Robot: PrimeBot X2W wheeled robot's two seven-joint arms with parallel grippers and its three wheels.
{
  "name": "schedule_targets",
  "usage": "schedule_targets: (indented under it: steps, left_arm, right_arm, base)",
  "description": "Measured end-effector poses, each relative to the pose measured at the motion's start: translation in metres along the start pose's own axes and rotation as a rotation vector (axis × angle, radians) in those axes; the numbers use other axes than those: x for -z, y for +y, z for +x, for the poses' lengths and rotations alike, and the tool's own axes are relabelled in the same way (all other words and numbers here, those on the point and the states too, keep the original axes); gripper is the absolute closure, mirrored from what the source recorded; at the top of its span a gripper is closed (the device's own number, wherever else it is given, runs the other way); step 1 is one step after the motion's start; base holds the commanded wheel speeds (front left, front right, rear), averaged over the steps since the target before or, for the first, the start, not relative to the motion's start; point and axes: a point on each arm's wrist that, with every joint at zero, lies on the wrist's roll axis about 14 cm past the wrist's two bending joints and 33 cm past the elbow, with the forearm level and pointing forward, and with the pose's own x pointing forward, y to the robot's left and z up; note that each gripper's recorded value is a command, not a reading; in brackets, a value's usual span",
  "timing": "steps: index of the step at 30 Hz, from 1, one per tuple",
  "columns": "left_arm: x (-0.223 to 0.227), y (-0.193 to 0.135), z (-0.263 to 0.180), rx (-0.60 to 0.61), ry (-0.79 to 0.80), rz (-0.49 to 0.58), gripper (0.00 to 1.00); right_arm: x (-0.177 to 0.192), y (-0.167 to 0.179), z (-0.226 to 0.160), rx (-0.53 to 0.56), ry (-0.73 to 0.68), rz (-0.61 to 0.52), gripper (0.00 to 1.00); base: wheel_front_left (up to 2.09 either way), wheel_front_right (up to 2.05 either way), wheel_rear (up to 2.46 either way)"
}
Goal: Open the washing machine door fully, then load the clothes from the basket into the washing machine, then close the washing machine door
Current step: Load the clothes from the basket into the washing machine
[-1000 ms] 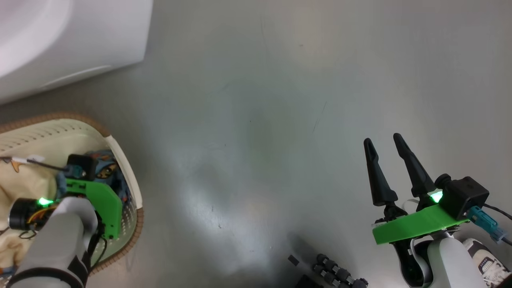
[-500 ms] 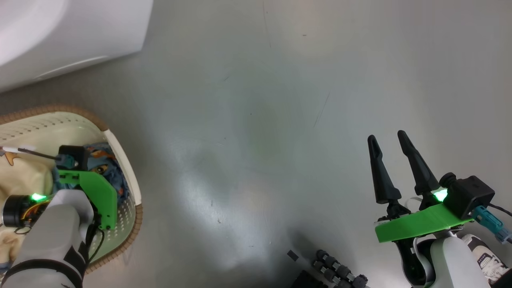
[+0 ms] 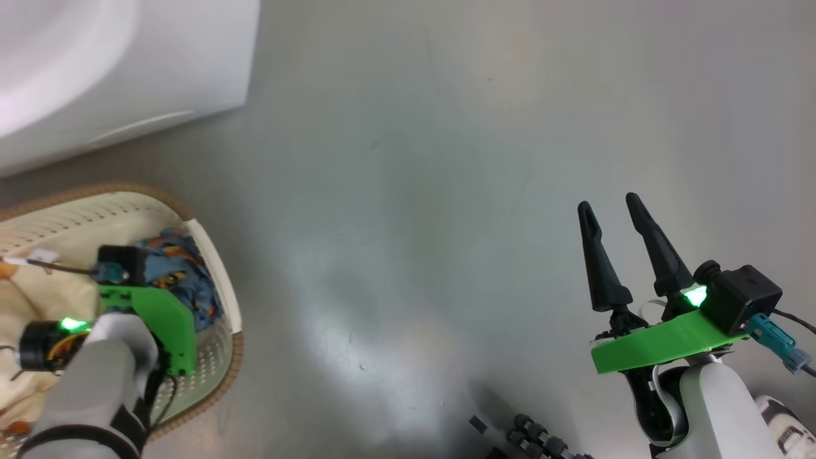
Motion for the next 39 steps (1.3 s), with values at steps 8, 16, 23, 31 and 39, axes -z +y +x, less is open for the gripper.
schedule_targets:
  steps: [8,16,23,31,39]
  left_arm:
    - [-0.012,-0.016,-0.033,0.014,-0.126,-0.019,1.0]
    - [-0.024,-0.016,-0.078,-0.024,-0.249,-0.063,1.0]
    - [-0.05,-0.002,-0.13,-0.087,-0.438,-0.121,1.0]
    - [-0.054,0.013,-0.199,-0.19,-0.628,-0.187,1.0]
    - [-0.051,0.013,-0.262,-0.252,-0.79,-0.184,1.0]
  right_arm:
    - [-0.016,0.019,0.003,-0.067,-0.047,0.001,0.0]
    - [-0.036,0.039,0.001,-0.152,-0.1,-0.019,0.0]
    - [-0.047,0.059,-0.01,-0.216,-0.121,-0.003,0.0]
    - [-0.062,0.084,-0.026,-0.292,-0.15,0.011,0.0]
    - [-0.079,0.095,-0.045,-0.327,-0.192,0.021,0.0]
  base:
    - [0.0,0.0,0.0]
    - [0.0,0.0,0.0]
    - [0.0,0.0,0.0]
    - [0.0,0.0,0.0]
    - [0.0,0.0,0.0]
